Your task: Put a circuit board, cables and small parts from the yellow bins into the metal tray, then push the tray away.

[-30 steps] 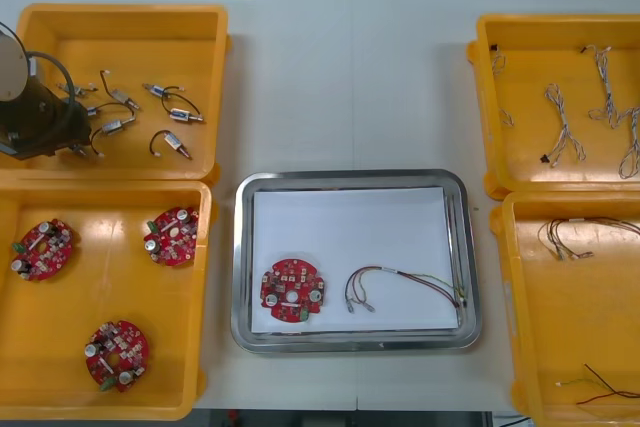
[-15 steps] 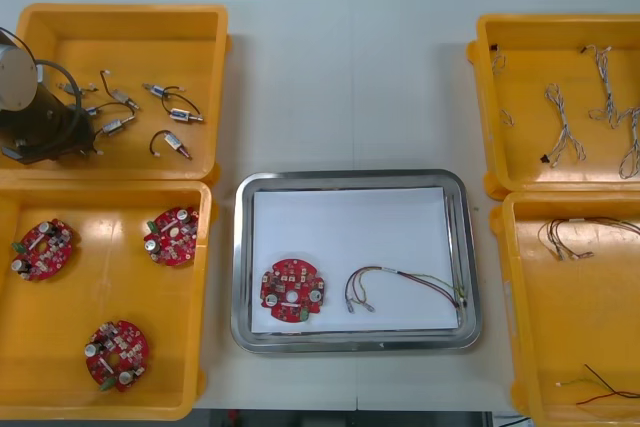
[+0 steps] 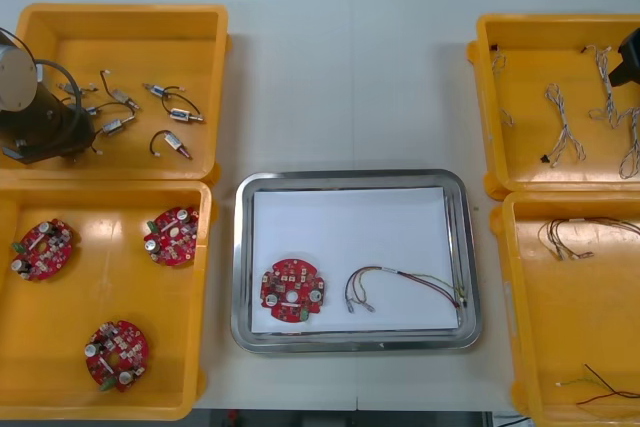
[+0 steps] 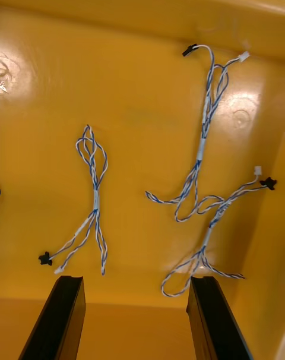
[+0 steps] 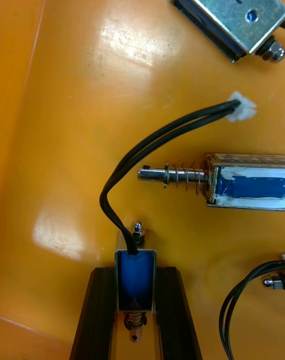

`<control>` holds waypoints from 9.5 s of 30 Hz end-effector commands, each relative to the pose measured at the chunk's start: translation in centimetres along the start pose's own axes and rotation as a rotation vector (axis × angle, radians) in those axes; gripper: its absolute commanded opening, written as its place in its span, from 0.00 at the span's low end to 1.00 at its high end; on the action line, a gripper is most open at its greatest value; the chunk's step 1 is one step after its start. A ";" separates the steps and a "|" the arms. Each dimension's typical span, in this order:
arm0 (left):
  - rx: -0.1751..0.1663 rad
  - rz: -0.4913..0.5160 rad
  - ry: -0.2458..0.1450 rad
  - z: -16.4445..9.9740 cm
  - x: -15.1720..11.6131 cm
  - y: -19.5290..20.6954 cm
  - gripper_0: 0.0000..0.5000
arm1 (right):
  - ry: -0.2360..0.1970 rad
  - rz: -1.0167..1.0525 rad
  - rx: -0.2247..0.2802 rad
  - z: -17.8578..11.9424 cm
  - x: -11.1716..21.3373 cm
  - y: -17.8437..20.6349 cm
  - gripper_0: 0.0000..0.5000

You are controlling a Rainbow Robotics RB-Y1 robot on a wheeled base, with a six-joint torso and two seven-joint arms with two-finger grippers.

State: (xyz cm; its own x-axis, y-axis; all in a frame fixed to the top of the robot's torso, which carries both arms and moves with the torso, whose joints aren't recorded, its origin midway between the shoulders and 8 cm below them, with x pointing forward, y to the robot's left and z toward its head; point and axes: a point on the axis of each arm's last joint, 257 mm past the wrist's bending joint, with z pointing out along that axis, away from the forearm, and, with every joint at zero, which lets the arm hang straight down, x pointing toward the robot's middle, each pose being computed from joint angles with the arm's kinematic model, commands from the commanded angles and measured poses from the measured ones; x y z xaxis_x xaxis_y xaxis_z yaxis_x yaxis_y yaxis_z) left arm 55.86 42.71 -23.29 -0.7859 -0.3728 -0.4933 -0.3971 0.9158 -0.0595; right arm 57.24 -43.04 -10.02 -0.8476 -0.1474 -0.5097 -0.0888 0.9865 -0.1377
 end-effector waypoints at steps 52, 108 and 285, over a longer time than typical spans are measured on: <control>0.091 0.168 -0.016 -16.3 2.6 -7.8 0.00 | -0.031 0.120 -0.014 11.1 0.3 4.9 1.00; 0.261 0.422 0.162 -9.6 24.8 -29.6 0.00 | -0.010 0.102 -0.120 -1.5 0.4 3.6 0.00; 0.181 -0.284 0.257 -3.5 4.5 -18.3 0.00 | -0.078 -0.780 -0.109 -12.2 11.4 19.7 1.00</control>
State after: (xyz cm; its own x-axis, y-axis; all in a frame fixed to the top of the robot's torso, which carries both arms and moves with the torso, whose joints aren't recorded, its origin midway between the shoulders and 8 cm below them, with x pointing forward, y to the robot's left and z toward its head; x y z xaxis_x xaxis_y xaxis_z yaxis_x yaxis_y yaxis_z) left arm 56.60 25.55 -23.41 -0.7752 -0.6030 -0.1881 -0.5427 0.7882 -0.2902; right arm 39.88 -21.17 -9.77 -0.4083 -0.8498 -0.3334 -0.7634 0.5182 -0.3857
